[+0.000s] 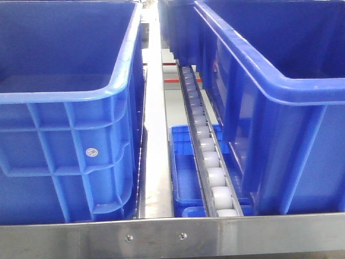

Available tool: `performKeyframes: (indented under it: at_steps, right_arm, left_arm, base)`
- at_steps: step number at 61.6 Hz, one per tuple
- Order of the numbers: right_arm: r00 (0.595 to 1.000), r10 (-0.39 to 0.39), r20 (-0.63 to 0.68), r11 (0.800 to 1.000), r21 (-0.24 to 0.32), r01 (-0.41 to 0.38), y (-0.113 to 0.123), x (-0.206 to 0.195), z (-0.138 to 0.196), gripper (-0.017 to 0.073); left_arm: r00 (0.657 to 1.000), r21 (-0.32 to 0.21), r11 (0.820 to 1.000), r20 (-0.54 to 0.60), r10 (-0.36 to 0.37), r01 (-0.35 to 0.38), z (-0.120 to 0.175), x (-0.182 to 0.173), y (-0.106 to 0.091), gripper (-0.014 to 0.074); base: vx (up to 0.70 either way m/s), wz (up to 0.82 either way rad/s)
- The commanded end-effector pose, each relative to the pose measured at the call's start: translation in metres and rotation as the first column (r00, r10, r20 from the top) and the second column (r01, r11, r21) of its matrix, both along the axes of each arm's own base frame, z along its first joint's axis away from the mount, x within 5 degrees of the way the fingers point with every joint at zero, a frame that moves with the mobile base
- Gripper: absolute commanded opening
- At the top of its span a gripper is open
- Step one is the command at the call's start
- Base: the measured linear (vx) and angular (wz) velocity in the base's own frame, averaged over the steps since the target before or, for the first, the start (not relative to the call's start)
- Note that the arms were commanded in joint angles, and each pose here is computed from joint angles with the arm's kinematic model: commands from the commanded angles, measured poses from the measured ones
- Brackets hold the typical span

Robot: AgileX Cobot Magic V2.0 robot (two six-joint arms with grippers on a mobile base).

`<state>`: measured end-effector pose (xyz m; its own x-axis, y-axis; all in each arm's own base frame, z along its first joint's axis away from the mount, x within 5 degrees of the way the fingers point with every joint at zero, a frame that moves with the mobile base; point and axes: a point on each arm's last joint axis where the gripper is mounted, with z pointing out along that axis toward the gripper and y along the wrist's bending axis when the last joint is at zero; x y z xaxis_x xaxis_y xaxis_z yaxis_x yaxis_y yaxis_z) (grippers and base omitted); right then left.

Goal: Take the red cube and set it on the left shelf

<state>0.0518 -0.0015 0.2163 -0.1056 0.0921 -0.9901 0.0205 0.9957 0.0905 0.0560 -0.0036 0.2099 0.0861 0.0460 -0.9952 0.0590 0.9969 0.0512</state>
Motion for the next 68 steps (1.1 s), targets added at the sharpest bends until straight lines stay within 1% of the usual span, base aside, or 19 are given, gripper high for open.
performKeyframes:
  at_steps: [1, 6, 14, 43, 46, 56, 68]
  right_arm:
    - [0.989, -0.006, 0.147, 1.0, -0.024, 0.01, 0.0, 0.0, 0.004, 0.0052]
    - [0.985, -0.004, 0.173, 1.0, -0.021, 0.008, 0.0, 0.003, -0.008, 0.0052]
    - [0.988, -0.007, 0.157, 0.999, -0.035, 0.012, 0.0, 0.003, -0.008, 0.0052]
    - [0.981, -0.002, 0.195, 0.999, -0.036, 0.009, 0.001, 0.002, -0.005, 0.0052]
    - [0.979, -0.001, 0.203, 0.999, -0.038, 0.009, 0.001, 0.002, -0.004, 0.0052]
    - [0.974, 0.006, 0.227, 0.997, -0.072, 0.01, 0.001, 0.002, -0.002, 0.0052]
    - [0.972, 0.007, 0.234, 0.997, -0.074, 0.01, 0.001, 0.002, -0.001, 0.0052]
  left_arm:
    - [0.999, -0.008, 1.0, 0.052, 0.005, -0.005, 0.0, 0.001, 0.001, 0.0106]
    - [0.999, -0.008, 1.0, 0.054, 0.005, -0.005, 0.0, 0.001, 0.001, 0.0106]
    - [0.999, -0.008, 1.0, 0.052, 0.005, -0.005, 0.0, 0.001, 0.001, 0.0106]
    - [0.999, -0.008, 1.0, 0.052, 0.005, -0.005, 0.0, 0.001, 0.001, 0.0106]
    - [0.999, -0.008, 1.0, 0.052, 0.005, -0.005, 0.0, 0.001, 0.001, 0.0106]
    - [0.999, -0.008, 1.0, 0.052, 0.005, -0.005, 0.0, 0.001, 0.001, 0.0106]
    - [0.999, -0.008, 1.0, 0.052, 0.005, -0.005, 0.0, 0.001, 0.001, 0.0106]
  base:
    - [0.0, 0.0]
    - [0.0, 0.0]
    - [0.0, 0.0]
    - [0.0, 0.0]
    - [0.0, 0.0]
    - [0.01, 0.08]
    - [0.0, 0.0]
